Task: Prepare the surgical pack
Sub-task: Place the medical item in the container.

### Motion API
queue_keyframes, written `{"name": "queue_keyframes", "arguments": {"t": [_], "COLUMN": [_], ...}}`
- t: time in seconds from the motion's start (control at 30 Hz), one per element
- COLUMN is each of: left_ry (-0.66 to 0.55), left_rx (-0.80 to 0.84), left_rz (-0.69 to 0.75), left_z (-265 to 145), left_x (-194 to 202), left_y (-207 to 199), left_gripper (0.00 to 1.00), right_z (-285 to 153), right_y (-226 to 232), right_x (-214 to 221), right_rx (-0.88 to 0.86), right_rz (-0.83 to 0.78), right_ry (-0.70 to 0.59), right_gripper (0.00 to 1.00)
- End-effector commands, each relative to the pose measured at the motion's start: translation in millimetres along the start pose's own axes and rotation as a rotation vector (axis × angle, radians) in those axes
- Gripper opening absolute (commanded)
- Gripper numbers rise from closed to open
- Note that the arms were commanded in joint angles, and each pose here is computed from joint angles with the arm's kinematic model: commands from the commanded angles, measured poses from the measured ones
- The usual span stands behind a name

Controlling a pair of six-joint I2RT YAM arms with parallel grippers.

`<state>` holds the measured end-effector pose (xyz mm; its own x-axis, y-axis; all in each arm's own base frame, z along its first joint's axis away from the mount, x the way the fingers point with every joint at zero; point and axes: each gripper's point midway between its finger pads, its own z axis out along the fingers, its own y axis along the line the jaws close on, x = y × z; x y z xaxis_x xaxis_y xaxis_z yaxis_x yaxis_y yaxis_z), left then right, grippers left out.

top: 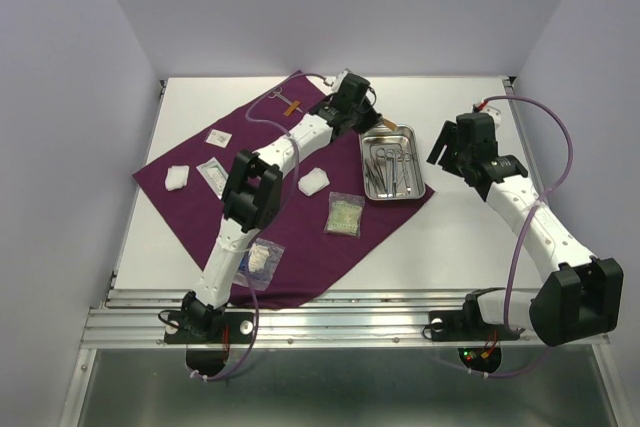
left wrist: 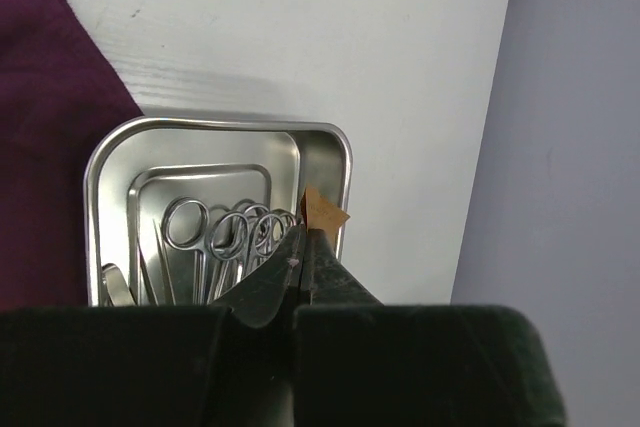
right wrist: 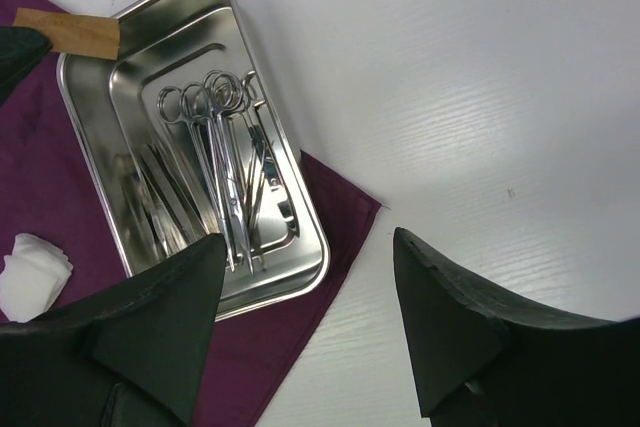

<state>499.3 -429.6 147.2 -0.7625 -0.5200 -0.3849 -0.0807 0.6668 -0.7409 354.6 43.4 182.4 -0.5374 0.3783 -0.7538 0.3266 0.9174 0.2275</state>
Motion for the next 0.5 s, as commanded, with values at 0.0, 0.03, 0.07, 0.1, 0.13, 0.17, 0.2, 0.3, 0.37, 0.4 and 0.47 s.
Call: {"name": "queue_keyframes", "arguments": {"t": [0.0, 0.03, 0.07, 0.1, 0.13, 0.17, 0.2, 0.3, 0.37, 0.4, 0.47], "left_ry": [-0.121, -0.129, -0.131, -0.134, -0.133, -0.131, -0.130, -0.112, -0.107, -0.101, -0.100], "left_rx": [-0.033, -0.045, -0.045, -0.050, -0.055, -0.063, -0.066, -0.072, -0.073, -0.074, -0.069], "left_rz": [-0.126, -0.134, -0.140, -0.149, -0.153, -0.158, -0.167, -0.165, -0.162, -0.161, -0.155], "left_z": [2, 3, 3, 4, 5, 6, 6, 12, 13, 13, 12], "left_x": [-21, -21, -21, -21, -20, -19, -18, -13, -12, -11, -11], "left_y": [4, 8, 9, 10, 12, 15, 16, 21, 21, 22, 21], "left_gripper": [0.00, 0.00, 0.01, 0.01, 0.01, 0.04, 0.07, 0.26, 0.38, 0.41, 0.43], "right_z": [-5, -5, -4, -4, -4, -3, -3, -3, -2, -3, -2], "right_y": [-2, -2, -2, -2, -2, -2, -2, 0, -1, -1, -1], "right_x": [-14, -14, -13, -12, -12, -11, -11, -10, -9, -9, -8], "right_rx": [-0.002, -0.003, 0.000, -0.001, -0.001, -0.002, -0.003, -0.010, -0.009, -0.011, -0.010], "right_rz": [0.017, 0.017, 0.015, 0.009, 0.007, 0.007, 0.007, 0.007, 0.007, 0.008, 0.008], "right_ry": [-0.068, -0.069, -0.065, -0.061, -0.061, -0.059, -0.058, -0.055, -0.050, -0.049, -0.046], "right_gripper": [0.73, 0.73, 0.73, 0.73, 0.73, 0.73, 0.73, 0.73, 0.73, 0.73, 0.73]}}
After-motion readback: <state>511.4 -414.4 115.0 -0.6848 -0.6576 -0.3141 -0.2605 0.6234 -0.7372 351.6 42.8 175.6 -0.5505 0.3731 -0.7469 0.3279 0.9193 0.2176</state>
